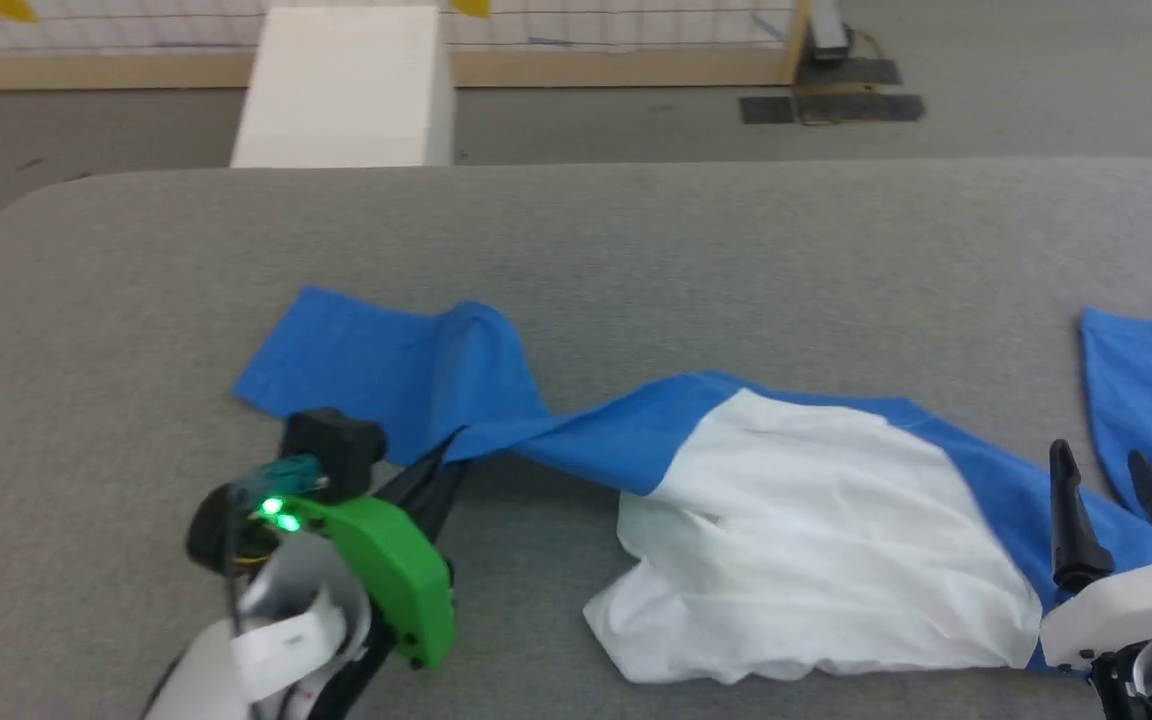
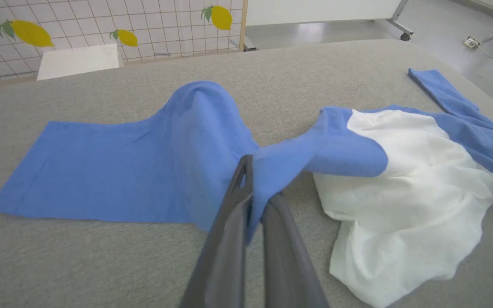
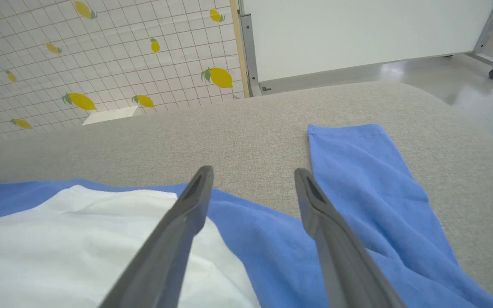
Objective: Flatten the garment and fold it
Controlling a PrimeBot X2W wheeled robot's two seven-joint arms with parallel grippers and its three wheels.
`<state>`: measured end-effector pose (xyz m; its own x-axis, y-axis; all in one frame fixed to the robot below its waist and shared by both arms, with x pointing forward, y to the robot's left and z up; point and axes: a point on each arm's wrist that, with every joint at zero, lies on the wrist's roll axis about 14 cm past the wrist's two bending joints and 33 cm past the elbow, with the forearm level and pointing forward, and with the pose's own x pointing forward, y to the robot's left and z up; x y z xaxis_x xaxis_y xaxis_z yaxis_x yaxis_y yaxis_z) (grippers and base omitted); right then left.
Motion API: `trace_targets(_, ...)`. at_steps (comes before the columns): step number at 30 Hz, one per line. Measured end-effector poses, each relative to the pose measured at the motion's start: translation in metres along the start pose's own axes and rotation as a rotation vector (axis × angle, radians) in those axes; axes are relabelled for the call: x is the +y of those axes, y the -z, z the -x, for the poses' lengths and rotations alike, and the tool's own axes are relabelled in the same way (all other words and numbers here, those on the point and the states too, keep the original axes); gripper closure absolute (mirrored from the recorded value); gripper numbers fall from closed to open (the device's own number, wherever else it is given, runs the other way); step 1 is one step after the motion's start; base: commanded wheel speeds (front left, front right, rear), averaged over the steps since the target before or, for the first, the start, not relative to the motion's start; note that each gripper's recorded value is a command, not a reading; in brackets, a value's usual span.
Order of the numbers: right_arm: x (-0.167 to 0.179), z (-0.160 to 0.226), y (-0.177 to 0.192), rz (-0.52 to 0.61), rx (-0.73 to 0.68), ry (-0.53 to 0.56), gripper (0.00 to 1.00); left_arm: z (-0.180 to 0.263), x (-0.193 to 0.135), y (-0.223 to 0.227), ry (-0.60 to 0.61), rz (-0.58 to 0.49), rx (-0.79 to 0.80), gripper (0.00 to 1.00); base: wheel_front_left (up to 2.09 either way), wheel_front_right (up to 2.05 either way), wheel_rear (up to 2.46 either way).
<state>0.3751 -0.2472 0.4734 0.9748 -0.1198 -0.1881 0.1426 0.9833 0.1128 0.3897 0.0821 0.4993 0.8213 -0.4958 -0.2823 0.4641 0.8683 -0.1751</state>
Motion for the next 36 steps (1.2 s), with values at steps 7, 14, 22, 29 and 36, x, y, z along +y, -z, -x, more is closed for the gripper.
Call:
trace_targets(7, 0.044, -0.019, 0.0, -0.001, 0.001, -0.122, 0.0, 0.078, -0.006, -0.046, -0.059, 0.034, -0.051, 1.0, 0.0, 0.0, 0.0)
trace_targets(14, 0.047, -0.025, 0.002, -0.004, 0.001, -0.128, 0.0, 0.07, 0.027, -0.002, -0.133, 0.187, 0.107, 1.0, 0.0, 0.0, 0.0)
trace_targets(22, 0.046, -0.036, 0.005, -0.008, 0.001, -0.121, 0.0, 0.028, 0.106, 0.069, -0.321, 0.23, 0.345, 1.0, 0.0, 0.0, 0.0)
trace_targets(29, 0.045, -0.032, 0.021, 0.032, 0.066, -0.121, 0.0, 0.005, 0.123, 0.095, -0.384, 0.225, 0.325, 0.0, 0.0, 0.0, 0.0)
trace_targets(36, 0.076, -0.019, 0.042, 0.179, 0.231, -0.247, 0.0, 0.03, 0.135, 0.083, -0.489, 0.232, 0.134, 0.0, 0.0, 0.0, 0.0)
